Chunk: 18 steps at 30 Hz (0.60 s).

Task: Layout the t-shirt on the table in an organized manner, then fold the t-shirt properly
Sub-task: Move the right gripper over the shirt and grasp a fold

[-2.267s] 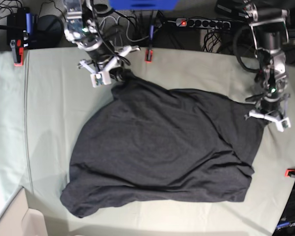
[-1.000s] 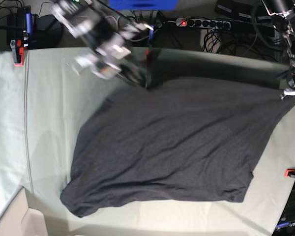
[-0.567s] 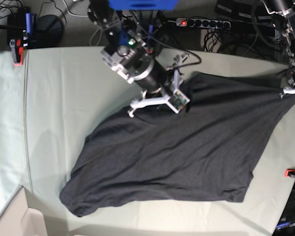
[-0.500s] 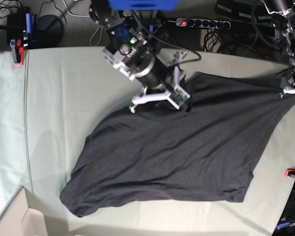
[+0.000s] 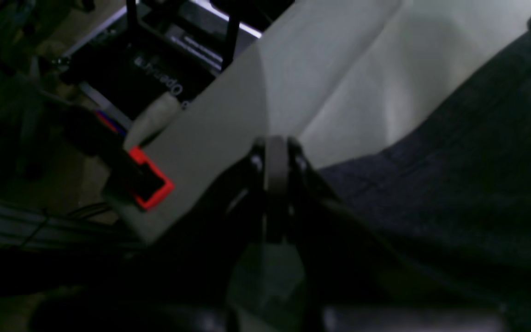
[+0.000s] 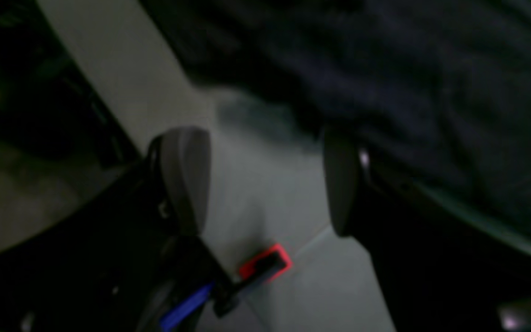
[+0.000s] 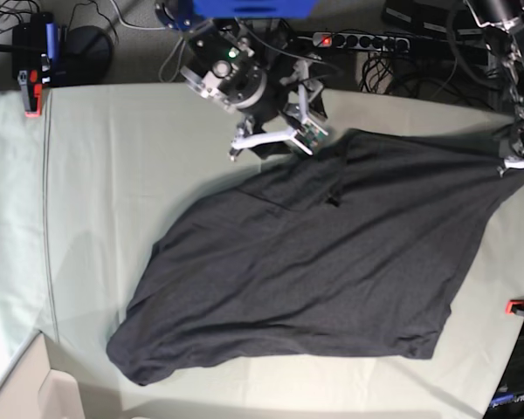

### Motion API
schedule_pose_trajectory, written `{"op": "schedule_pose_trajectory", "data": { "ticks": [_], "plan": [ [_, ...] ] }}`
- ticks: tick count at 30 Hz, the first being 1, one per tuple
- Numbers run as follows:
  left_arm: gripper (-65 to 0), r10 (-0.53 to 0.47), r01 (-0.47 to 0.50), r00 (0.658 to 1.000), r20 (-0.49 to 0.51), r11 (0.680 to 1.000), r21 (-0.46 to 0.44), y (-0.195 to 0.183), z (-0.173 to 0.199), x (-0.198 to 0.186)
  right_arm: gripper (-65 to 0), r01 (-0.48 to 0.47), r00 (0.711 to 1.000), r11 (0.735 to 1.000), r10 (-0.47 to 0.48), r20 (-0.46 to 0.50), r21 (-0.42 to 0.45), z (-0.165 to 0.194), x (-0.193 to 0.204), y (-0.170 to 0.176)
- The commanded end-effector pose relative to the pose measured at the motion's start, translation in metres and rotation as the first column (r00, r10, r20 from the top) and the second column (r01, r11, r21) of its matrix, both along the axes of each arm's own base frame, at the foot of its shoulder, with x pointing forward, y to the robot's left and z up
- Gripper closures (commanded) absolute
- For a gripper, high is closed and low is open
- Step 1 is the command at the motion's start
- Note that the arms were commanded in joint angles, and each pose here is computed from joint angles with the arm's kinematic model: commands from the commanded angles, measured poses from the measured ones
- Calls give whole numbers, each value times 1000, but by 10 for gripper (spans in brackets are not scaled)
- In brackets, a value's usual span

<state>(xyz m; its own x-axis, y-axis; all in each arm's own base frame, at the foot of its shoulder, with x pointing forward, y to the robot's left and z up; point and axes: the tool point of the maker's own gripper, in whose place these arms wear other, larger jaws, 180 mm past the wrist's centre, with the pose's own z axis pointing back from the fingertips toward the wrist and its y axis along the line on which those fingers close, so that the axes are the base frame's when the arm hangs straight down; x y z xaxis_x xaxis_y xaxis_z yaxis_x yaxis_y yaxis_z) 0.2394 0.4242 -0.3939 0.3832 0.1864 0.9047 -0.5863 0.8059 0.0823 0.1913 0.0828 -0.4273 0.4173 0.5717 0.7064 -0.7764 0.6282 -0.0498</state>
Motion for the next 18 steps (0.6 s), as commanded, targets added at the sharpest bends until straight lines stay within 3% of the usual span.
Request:
{"op": "schedule_pose_trajectory", "data": {
  "ticks": [1,10,18],
  "plan": [
    [-2,-7,5,999,37,999,52,9,18,6,-391,0,1000,1000,-1,12,31,5,5,4],
    [-2,-6,4,999,37,999,53,10,19,6,-391,100,995,994,-98,-32,46,-19,27,-9],
    [-2,-3,1,999,36,999,52,10,18,5,-390,111,992,993,-108,-65,43,-33,34,-6]
  ]
}}
